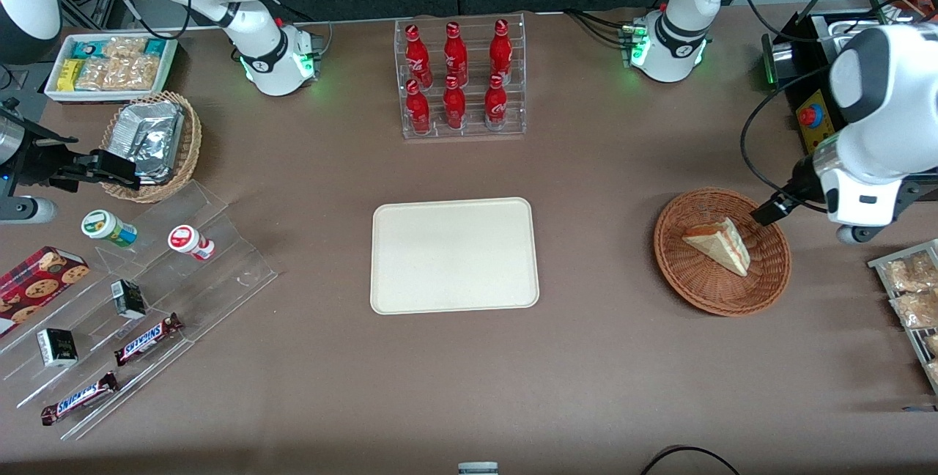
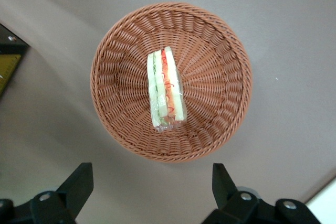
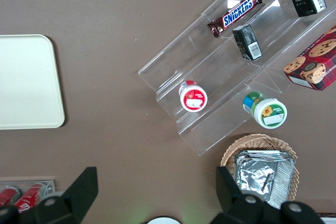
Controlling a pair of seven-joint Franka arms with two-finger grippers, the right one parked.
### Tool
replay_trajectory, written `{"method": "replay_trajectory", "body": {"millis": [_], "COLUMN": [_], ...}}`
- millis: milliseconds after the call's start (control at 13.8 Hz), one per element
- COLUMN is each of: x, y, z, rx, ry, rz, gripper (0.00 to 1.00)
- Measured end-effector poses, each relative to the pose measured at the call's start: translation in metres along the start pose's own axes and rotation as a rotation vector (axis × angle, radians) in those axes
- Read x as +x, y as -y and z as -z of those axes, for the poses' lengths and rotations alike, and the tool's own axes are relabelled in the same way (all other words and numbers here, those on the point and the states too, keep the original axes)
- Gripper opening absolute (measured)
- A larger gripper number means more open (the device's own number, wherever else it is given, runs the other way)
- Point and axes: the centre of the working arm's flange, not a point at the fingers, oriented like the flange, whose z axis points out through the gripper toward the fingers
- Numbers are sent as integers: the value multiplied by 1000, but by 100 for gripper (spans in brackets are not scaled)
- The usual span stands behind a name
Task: Place sandwich from basket to tray
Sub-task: 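Lower the open left gripper around the wrapped sandwich and close it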
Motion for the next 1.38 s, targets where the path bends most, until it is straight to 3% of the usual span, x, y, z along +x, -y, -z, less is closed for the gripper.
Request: {"method": "replay_trajectory", "body": {"millis": [290, 508, 944, 1379], "x": [-11, -16, -18, -13], "y": [8, 14, 21, 16], "z": [-64, -89, -130, -167], "rx": [-40, -51, -122, -136], "ry": [-37, -46, -104, -112], "rz": [146, 184, 259, 295], "gripper": [100, 100, 100, 100]}}
